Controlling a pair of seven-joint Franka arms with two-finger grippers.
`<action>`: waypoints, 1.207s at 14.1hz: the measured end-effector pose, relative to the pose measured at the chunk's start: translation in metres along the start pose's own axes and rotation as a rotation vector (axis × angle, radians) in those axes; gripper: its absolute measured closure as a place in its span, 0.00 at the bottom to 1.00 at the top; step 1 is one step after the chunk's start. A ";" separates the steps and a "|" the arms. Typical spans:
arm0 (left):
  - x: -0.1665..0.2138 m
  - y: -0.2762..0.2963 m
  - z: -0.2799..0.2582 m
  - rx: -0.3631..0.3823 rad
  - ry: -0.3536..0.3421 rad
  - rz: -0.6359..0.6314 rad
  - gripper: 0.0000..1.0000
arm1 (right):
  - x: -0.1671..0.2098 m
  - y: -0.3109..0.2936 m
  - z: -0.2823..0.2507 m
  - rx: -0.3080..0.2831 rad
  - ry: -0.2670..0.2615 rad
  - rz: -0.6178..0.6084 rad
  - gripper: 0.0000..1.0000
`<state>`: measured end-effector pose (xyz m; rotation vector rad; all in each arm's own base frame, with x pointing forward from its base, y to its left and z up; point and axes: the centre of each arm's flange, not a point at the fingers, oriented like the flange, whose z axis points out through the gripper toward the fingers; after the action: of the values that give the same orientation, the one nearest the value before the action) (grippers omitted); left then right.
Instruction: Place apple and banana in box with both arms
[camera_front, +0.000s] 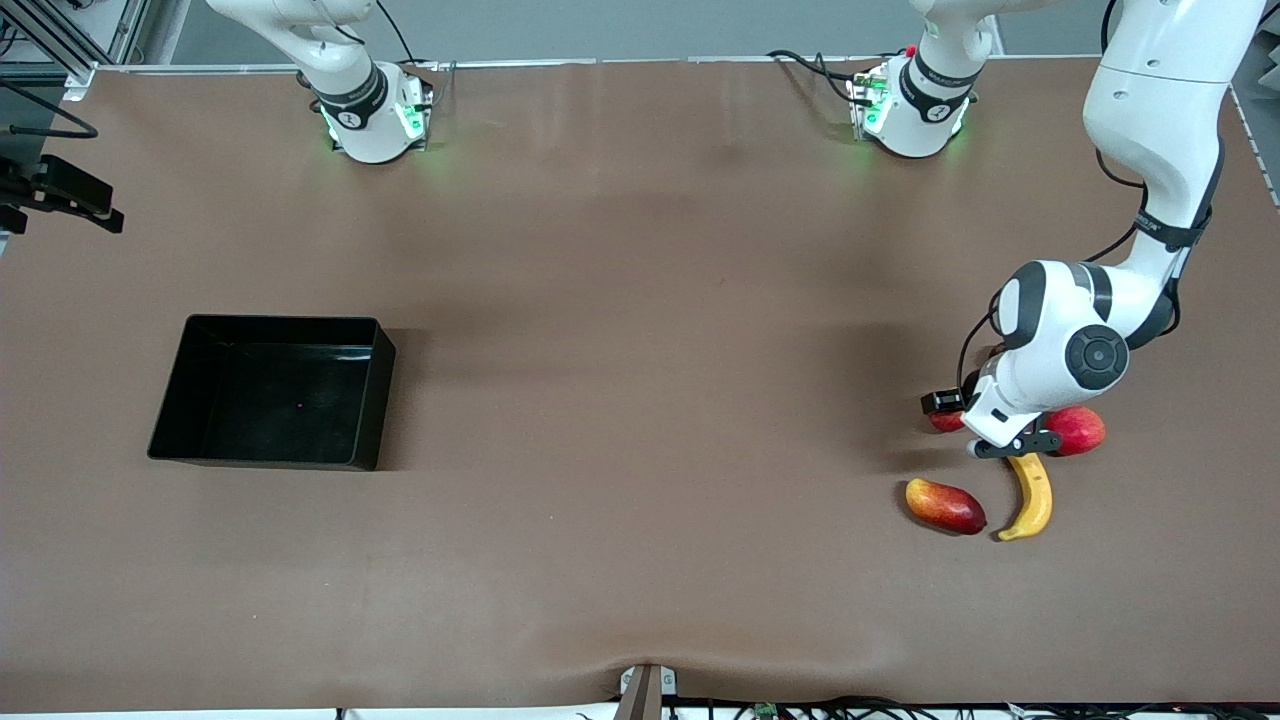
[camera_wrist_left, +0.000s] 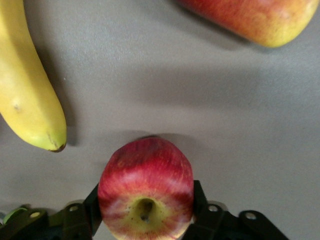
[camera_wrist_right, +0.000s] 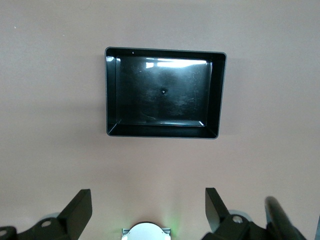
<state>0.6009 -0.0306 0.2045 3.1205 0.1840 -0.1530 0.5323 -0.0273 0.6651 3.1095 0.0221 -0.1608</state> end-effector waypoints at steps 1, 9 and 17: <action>0.004 0.000 -0.006 -0.002 0.014 -0.001 0.32 | 0.000 0.000 0.000 0.000 0.000 0.000 0.00; 0.032 0.010 -0.102 0.013 0.033 -0.017 0.32 | -0.001 0.008 0.000 0.002 0.000 0.015 0.00; 0.031 0.026 -0.147 0.021 0.007 -0.062 0.32 | -0.001 0.015 0.000 0.003 0.003 0.029 0.00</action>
<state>0.6484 -0.0503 0.3477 3.1380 0.2812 -0.1449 0.5317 -0.0425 0.6654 3.1109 -0.0224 -0.1558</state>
